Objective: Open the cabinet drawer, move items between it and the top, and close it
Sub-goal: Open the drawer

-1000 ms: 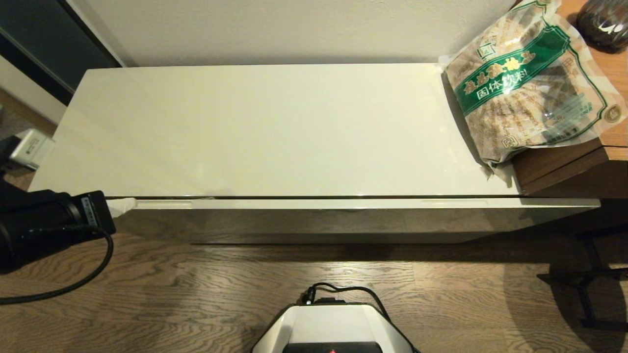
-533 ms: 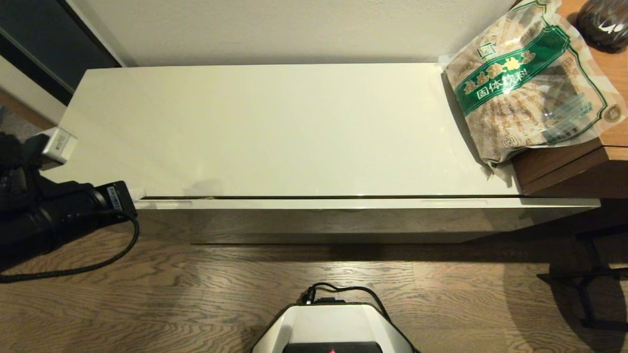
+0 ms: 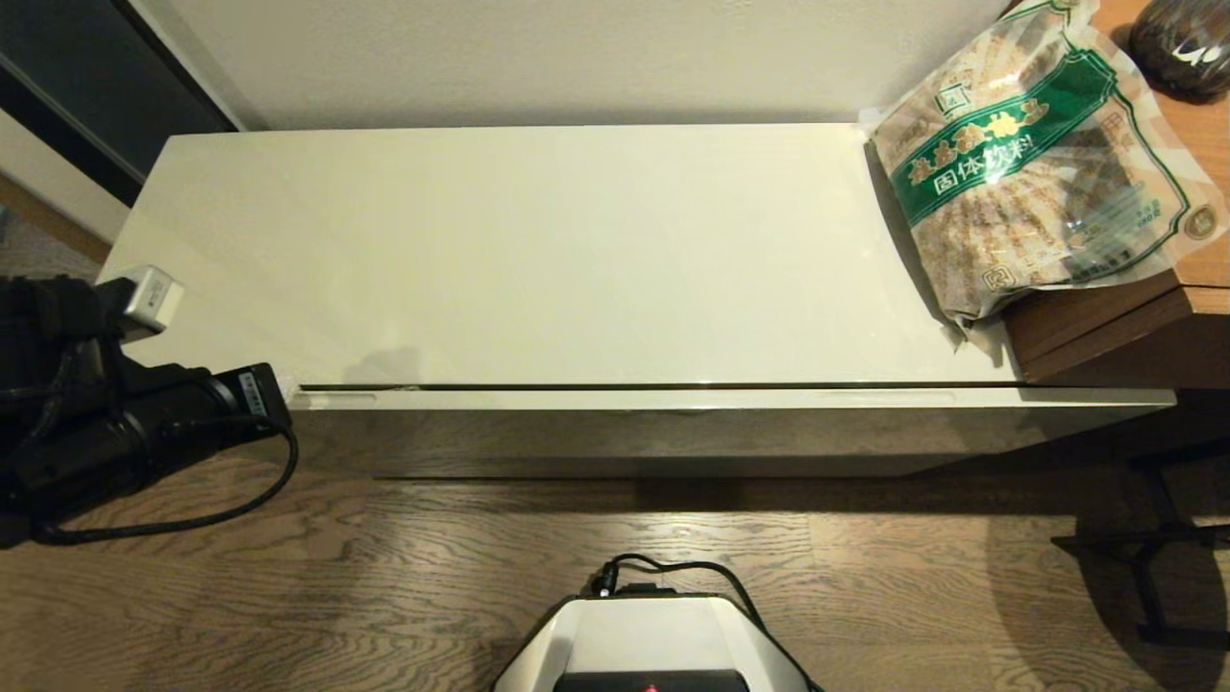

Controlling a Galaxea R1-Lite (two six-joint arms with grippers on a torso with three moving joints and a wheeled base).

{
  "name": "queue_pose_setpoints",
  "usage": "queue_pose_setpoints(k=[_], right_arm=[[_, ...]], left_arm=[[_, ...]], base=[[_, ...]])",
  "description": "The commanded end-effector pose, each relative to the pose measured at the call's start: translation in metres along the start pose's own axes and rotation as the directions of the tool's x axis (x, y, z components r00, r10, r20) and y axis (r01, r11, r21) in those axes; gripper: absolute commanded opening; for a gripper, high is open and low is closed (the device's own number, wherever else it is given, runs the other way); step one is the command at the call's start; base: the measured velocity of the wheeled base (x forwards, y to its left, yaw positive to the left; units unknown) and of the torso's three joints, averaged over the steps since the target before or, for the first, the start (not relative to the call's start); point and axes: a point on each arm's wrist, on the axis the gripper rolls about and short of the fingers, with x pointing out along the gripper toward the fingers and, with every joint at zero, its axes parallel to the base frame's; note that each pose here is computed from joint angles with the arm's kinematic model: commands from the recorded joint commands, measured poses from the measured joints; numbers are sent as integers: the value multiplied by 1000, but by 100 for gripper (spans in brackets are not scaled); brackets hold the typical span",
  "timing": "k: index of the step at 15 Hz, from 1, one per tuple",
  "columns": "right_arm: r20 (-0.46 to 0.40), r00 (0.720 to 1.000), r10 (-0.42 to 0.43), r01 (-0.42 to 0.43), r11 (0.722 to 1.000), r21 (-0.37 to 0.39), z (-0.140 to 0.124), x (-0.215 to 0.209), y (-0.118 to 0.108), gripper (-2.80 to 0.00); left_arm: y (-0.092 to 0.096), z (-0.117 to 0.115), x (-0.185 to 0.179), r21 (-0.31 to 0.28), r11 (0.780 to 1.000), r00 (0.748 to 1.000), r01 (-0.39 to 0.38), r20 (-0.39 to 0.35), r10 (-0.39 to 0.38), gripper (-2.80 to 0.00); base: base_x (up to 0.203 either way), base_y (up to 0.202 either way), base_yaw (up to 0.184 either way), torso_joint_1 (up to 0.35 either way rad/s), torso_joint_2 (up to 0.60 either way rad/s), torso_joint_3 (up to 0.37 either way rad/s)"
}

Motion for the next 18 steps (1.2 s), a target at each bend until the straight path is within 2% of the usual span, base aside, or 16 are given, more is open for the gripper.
queue_pose_setpoints(k=[1,7,12,18], right_arm=[[-3,1000,0,0,1000,0,0,0,0,-280],[-1,1000,0,0,1000,0,0,0,0,-280],[-1,1000,0,0,1000,0,0,0,0,-280],[-3,1000,0,0,1000,0,0,0,0,-280]], left_arm=[[1,-4,2,-1,1000,1000,-2,-17,2,-280],[1,-12,7,-16,1000,999,-3,-50,3,-280],[2,-13,14,-20,1000,1000,4,-9,-4,-280],[3,-17,24,-16,1000,1000,6,2,-6,-280]], base=[[0,0,0,0,0,0],[0,0,0,0,0,0],[0,0,0,0,0,0],[0,0,0,0,0,0]])
